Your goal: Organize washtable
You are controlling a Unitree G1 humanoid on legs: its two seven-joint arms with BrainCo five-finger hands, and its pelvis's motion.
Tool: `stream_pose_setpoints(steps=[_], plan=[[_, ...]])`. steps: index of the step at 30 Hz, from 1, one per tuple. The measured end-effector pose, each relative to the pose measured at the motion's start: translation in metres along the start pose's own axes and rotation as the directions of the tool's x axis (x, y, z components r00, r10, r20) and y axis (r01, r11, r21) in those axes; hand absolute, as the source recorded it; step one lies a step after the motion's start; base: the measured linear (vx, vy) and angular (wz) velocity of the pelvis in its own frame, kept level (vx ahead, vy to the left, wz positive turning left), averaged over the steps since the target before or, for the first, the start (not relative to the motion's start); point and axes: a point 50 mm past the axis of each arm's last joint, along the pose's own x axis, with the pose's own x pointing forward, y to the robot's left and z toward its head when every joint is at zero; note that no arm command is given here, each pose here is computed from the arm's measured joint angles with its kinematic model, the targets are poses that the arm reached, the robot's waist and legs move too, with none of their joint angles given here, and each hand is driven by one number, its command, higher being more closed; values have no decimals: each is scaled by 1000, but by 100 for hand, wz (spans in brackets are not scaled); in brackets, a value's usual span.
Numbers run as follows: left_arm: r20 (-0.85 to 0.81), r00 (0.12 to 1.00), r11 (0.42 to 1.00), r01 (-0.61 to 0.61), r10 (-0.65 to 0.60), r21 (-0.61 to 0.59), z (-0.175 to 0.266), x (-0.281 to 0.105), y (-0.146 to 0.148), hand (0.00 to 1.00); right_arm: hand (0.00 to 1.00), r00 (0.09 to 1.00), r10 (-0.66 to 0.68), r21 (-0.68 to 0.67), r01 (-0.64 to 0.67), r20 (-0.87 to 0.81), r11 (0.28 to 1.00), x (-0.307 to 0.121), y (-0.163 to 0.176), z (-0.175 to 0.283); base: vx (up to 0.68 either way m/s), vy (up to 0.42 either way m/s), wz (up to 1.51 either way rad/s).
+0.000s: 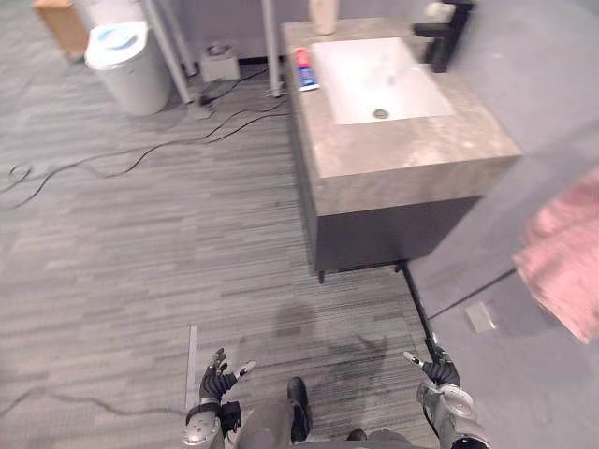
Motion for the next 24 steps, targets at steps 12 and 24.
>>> stream_pose_setpoints(steps=[12,24], plan=[[-77,988,989,-139,135,-53,-18,-6,27,0,0,999,27,-9,-28,-29,1000,2,13,-3,76,186,53],[-36,995,996,-89,90,11,-5,2,27,0,0,995,70,-64,-74,-69,995,-5,13,-18,302,237,37]])
